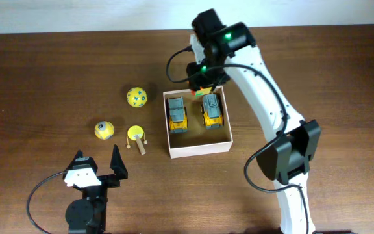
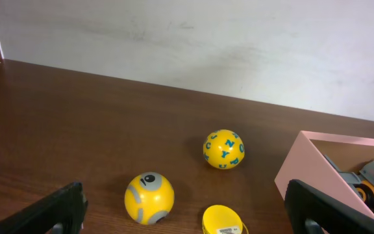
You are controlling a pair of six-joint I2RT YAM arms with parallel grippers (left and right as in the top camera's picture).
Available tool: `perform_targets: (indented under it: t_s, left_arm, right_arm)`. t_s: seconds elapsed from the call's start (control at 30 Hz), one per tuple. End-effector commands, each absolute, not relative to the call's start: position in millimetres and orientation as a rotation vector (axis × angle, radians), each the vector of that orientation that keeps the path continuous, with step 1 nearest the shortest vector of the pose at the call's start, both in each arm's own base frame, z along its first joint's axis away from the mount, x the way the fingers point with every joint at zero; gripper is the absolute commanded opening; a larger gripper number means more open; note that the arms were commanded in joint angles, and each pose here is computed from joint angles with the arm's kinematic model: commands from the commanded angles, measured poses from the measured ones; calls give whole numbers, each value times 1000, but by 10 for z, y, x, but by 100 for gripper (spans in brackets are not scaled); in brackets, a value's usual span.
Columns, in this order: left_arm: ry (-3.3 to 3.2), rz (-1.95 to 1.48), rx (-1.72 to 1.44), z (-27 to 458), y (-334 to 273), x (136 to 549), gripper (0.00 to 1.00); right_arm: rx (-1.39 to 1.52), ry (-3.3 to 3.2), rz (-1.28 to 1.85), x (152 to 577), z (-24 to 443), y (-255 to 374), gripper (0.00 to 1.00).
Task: Pack container
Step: 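Lift the cube and carry it left over the box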
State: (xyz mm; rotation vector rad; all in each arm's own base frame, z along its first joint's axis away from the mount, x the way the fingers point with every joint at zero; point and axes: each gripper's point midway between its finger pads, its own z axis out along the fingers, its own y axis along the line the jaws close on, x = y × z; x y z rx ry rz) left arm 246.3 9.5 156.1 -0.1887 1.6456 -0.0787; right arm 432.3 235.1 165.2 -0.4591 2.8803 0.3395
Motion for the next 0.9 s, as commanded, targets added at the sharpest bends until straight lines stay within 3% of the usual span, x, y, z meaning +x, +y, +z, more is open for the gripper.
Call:
perform_targets:
  t_s: [0.0, 0.47, 0.87]
  left_arm:
    - [1650, -71, -172, 1547, 91, 2462, 99]
    - [1650, -71, -172, 1547, 91, 2462, 99]
    - [1650, -71, -172, 1547, 91, 2462, 99]
  right_arm:
    - [-413, 2860, 261, 4296, 1748, 2309, 51]
    - [-418, 2952, 234, 4132, 1233, 2429, 50]
    - [-374, 2936, 156, 4152, 1183, 2446, 50]
